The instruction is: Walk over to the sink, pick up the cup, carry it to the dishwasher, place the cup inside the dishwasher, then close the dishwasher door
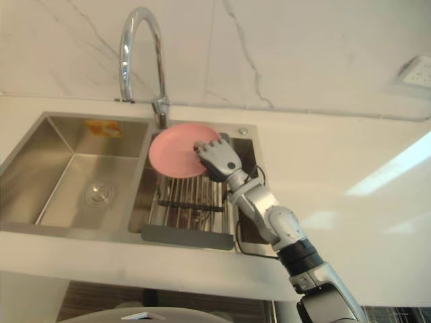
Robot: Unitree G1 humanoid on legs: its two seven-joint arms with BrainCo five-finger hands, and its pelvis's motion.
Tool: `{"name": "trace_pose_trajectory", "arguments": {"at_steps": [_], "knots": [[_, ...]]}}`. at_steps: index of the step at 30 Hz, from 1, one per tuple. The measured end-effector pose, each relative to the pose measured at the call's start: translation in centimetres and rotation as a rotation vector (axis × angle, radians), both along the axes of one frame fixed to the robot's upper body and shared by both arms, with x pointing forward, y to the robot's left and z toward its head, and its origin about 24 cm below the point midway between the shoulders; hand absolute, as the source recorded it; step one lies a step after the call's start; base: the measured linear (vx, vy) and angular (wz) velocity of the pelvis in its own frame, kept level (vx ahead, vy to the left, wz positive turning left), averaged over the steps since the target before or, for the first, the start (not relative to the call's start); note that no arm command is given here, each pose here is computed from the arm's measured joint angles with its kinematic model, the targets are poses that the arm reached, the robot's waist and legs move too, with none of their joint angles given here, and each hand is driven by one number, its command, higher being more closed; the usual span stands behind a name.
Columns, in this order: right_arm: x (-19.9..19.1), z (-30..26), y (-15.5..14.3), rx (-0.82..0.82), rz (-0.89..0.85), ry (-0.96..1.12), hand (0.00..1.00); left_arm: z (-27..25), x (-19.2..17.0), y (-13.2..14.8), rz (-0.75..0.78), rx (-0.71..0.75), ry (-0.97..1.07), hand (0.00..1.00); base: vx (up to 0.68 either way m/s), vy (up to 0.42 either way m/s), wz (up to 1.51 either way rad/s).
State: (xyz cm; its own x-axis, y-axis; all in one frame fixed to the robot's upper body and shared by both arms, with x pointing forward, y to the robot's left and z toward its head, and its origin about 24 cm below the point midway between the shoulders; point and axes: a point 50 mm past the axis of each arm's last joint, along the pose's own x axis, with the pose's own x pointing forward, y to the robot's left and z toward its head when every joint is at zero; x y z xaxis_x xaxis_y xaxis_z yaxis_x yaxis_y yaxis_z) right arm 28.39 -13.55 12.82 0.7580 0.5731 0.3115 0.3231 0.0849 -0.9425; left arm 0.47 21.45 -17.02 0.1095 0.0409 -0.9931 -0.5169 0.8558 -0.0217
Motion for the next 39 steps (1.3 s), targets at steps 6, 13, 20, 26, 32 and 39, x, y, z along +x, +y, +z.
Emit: {"name": "trace_pose_trajectory", "arguments": {"at_steps": [6,13,20,26,32,39], "knots": [[0.1,0.8,-0.5,0.033,-0.014,-0.027,1.00,0.0,-0.1,0.0,0.001,0.000,0.003,0.00,0.00,0.000,0.00],[-0.2,1.9,-0.6,0.092,-0.002,-0.067,1.00,0.0,-0.1,0.0,0.001,0.002,-0.002,0.00,0.00,0.000,0.00],[-1.1,3.6,-1.1,0.149,-0.004,-0.131,1.00,0.0,-0.1,-0.2,-0.016,0.003,0.017,0.00,0.00,-0.004,-0.03],[-1.5,4.2,-2.7,0.174,-0.055,-0.177,1.00,0.0,-0.3,-0.5,-0.079,-0.016,0.046,0.00,-0.04,0.007,-0.19],[-3.1,5.2,-4.7,0.195,-0.126,-0.252,1.00,0.0,-0.2,-0.4,-0.276,-0.018,0.059,0.00,-0.06,0.019,-0.42],[-3.7,5.4,-5.4,0.195,-0.144,-0.283,1.00,0.1,0.7,-0.1,-0.334,-0.037,0.067,0.00,-0.11,0.075,-0.94]]}}
